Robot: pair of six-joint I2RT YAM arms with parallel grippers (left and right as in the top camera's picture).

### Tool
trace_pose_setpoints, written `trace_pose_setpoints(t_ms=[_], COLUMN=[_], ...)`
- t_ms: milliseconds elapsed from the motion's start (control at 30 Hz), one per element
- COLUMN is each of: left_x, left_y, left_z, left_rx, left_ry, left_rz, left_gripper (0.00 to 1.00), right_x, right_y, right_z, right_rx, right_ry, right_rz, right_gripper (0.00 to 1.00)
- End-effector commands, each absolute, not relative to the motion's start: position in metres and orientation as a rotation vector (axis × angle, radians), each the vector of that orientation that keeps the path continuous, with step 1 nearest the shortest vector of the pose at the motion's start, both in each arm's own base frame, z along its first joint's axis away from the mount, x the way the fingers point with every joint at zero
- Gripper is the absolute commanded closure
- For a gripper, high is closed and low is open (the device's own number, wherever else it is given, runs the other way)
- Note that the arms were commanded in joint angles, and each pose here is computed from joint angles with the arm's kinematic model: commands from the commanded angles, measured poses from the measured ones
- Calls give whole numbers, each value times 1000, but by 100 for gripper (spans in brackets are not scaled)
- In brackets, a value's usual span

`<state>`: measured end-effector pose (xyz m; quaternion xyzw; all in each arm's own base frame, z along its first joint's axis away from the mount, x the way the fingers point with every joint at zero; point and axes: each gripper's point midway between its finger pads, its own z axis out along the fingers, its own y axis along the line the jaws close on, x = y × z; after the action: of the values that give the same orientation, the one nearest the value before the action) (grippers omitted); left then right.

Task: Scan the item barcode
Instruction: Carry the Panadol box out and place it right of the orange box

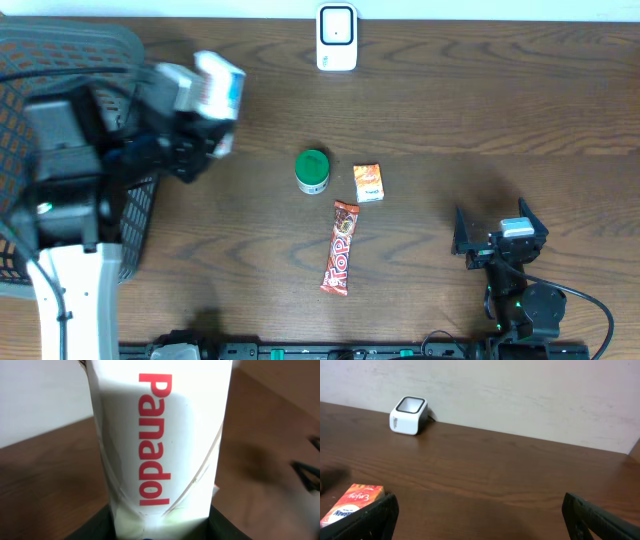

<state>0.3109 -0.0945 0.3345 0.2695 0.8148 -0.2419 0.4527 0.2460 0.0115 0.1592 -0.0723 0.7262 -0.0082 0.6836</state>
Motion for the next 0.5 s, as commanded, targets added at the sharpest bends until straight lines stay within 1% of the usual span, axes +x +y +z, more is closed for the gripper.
trace_pose_setpoints(t_ms=[0,133,300,467], left_x=[311,309,298,286], left_y=[-120,-140,-172,-208], left_z=[315,275,230,196], left_rx=[773,846,961,1101], left_ry=[2054,2194,2327,2394], left_rz=[-600,-591,-698,-780], left_gripper=[57,57,57,57], right_x=[246,246,246,246], right_y=[13,13,13,13], right_z=[159,159,159,159], right_rx=[-157,-157,-157,-157], right_ry=[1628,1628,1628,1628], right_rz=[-6,-6,-6,-6], right_gripper=[1,1,1,1])
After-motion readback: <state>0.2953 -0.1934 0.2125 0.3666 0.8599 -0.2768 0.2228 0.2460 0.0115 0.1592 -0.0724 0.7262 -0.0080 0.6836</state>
